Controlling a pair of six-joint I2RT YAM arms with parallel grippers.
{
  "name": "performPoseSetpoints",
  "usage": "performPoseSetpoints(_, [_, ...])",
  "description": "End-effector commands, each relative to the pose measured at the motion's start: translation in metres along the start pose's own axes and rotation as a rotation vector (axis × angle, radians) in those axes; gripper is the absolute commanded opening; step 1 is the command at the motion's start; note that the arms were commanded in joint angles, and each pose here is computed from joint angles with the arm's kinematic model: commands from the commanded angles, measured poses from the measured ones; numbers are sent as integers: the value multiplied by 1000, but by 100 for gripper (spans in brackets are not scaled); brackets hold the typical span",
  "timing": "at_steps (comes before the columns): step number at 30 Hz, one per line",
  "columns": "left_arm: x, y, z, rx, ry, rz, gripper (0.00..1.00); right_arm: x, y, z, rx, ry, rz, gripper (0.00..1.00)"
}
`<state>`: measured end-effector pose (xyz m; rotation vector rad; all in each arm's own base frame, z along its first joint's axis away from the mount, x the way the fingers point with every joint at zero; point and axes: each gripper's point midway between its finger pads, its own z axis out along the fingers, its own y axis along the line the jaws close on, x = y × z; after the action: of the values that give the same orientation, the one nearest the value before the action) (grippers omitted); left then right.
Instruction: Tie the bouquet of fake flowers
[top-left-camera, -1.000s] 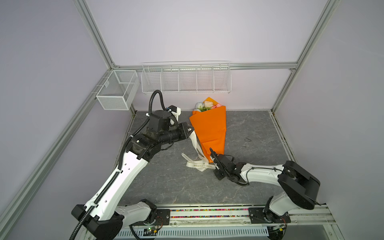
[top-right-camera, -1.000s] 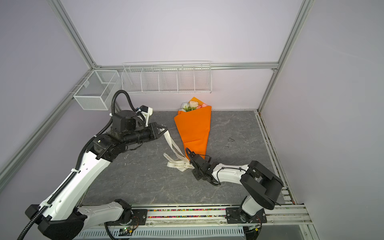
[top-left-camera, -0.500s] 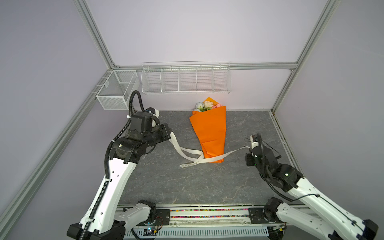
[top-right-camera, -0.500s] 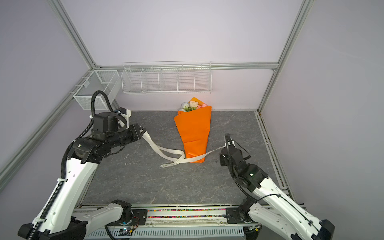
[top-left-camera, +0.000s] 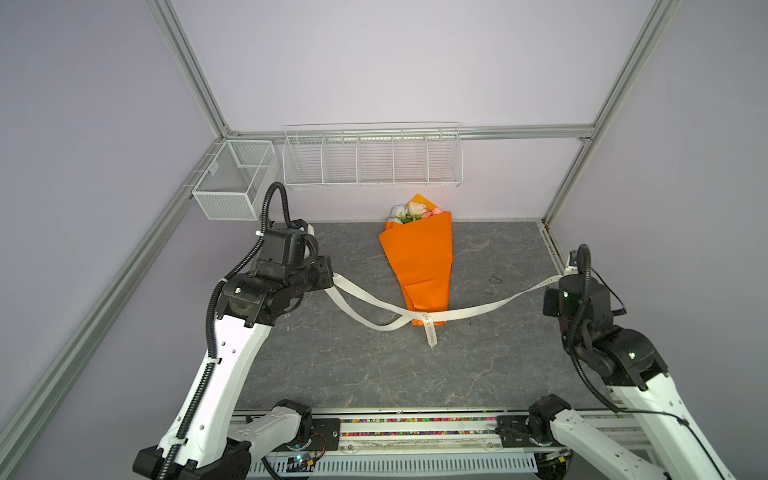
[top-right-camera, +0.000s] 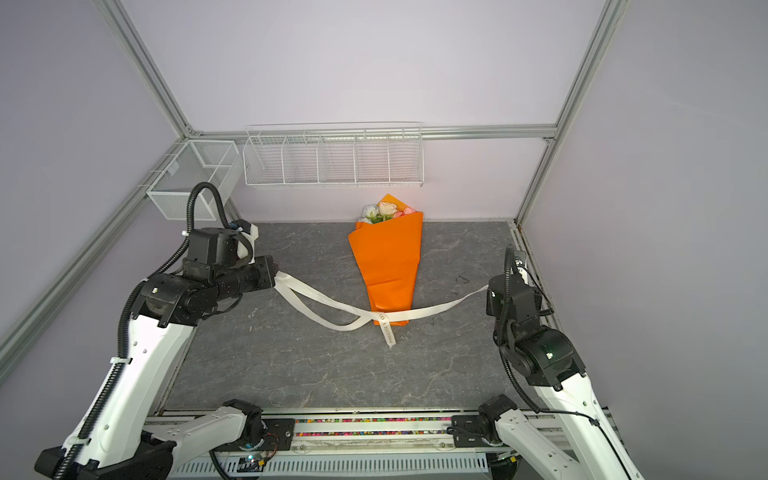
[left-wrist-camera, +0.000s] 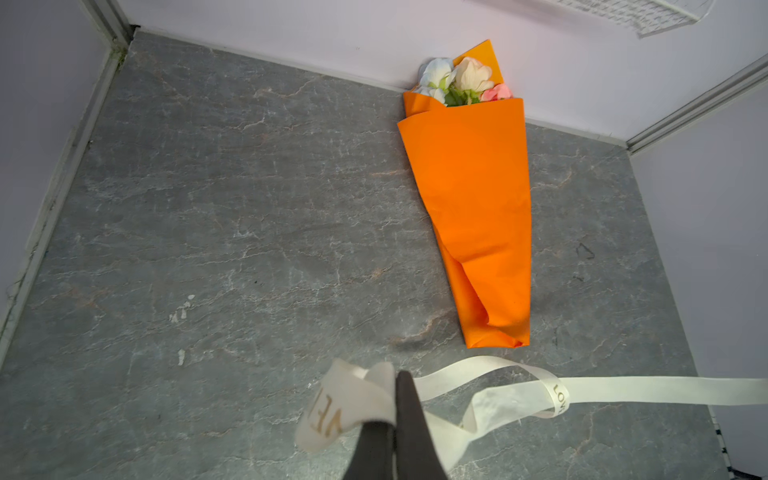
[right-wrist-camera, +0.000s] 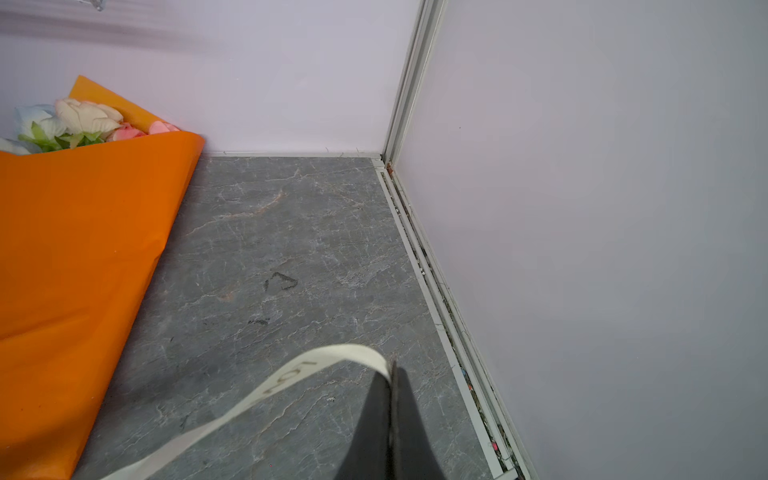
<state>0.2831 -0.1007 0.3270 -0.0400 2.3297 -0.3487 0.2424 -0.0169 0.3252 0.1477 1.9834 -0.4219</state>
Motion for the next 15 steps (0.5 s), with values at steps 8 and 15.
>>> performPoseSetpoints(8, [14, 85, -2, -417, -17, 7, 80, -3, -20, 0, 89, -3, -38, 7])
performPoseSetpoints(15, [37, 66, 48, -147, 75, -177, 75, -2, -22, 9, 97, 34, -57, 7])
